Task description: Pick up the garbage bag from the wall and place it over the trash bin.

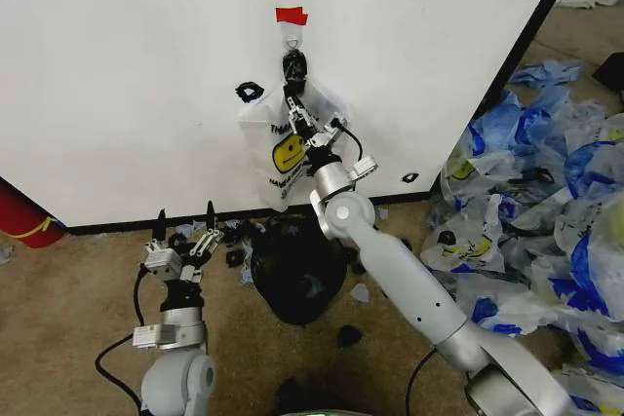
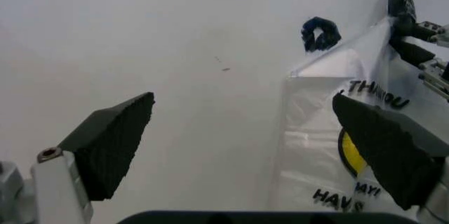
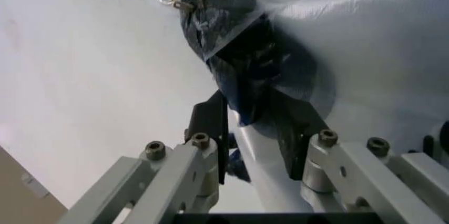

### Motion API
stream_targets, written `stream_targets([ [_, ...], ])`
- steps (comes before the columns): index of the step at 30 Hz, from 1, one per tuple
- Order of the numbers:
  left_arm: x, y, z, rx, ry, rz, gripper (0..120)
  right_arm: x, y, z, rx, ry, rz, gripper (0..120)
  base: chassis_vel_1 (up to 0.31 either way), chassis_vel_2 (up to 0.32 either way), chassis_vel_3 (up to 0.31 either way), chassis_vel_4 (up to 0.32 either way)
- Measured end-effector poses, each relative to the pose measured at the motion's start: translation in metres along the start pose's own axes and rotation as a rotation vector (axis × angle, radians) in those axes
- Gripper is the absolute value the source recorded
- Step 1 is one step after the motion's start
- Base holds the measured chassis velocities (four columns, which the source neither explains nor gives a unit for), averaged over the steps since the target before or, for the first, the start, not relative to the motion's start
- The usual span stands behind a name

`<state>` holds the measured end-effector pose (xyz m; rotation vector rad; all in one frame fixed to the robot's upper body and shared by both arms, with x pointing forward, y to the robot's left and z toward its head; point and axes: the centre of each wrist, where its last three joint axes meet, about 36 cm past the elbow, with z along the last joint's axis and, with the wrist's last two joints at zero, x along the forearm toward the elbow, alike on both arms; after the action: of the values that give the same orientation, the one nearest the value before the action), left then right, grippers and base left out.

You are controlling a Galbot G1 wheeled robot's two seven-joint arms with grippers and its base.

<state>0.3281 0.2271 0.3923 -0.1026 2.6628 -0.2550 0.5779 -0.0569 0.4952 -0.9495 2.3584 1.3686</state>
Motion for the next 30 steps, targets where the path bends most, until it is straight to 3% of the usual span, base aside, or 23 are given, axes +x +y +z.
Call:
stream_targets([
  [8,0.0024,-0.0003,0.0023,-0.005,-0.002,-0.006,99,-0.0038,-0.003,-0.0028,0.013,-0.014,0.001,20,0.0,0.0,0.0,0.0],
  [15,0.0033,-0.0027,0.0045,-0.005,-0.003,-0.007,99,-0.0031,-0.0044,-0.0032,0.021,-0.016,0.001,0,0.0,0.0,0.0,0.0],
  [30,0.0054,-0.0052,0.0089,-0.007,-0.003,-0.012,99,0.0006,-0.0091,-0.0061,0.042,-0.019,-0.004,0,0.0,0.0,0.0,0.0],
])
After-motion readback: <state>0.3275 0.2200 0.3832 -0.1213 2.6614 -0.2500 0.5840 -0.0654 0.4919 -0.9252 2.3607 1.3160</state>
